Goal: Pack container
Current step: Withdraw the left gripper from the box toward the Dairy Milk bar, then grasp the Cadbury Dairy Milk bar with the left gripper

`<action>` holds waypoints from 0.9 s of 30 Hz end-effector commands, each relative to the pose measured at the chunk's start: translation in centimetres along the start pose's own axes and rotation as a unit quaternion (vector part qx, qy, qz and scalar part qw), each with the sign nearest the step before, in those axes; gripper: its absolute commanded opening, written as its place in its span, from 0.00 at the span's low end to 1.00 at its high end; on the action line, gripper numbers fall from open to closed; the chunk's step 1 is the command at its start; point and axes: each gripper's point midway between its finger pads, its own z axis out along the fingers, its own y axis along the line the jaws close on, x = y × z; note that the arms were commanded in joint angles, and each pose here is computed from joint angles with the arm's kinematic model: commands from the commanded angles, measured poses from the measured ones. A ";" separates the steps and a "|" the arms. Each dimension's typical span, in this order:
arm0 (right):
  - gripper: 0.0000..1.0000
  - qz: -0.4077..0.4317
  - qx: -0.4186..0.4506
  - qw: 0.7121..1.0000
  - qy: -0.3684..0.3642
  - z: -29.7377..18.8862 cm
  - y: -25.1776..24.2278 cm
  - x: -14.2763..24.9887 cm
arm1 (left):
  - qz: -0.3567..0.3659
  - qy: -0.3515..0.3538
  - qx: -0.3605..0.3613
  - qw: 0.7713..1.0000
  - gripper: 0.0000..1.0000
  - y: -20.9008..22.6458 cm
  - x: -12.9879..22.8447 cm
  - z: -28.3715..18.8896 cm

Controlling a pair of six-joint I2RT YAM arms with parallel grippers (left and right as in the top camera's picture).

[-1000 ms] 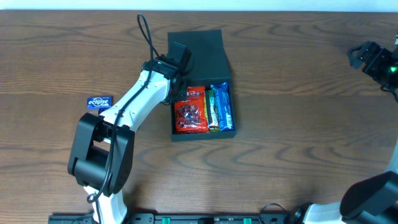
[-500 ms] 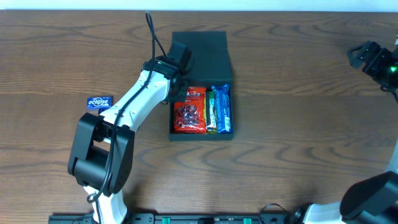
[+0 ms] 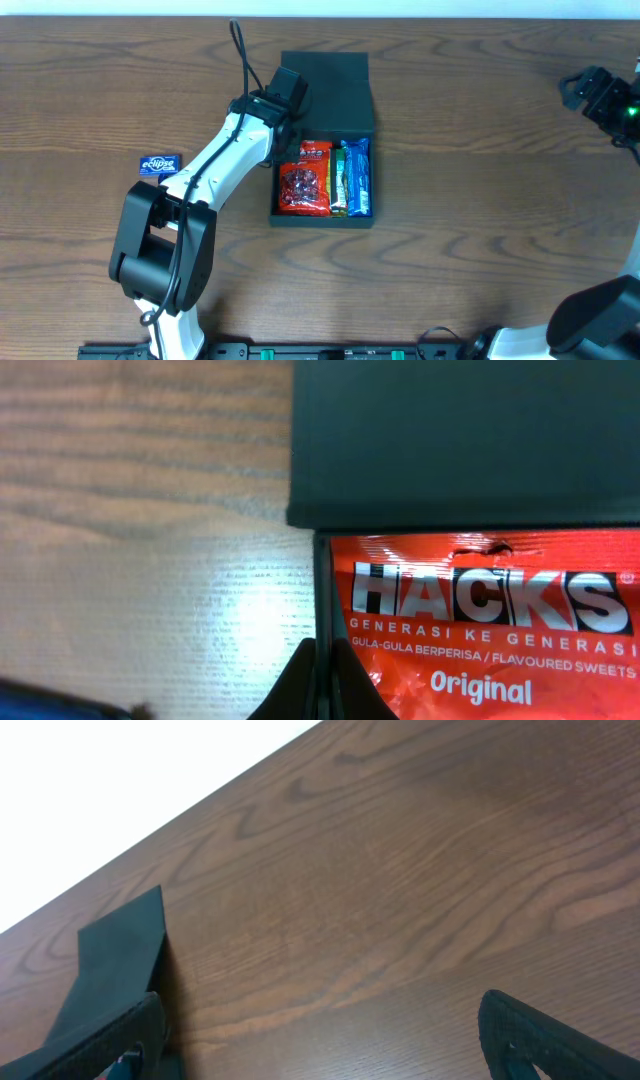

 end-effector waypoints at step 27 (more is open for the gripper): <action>0.99 0.008 -0.002 1.000 0.002 -0.1 -0.1 -0.1 | -0.376 0.001 -0.072 0.924 0.68 8.1 -2.9 -11.0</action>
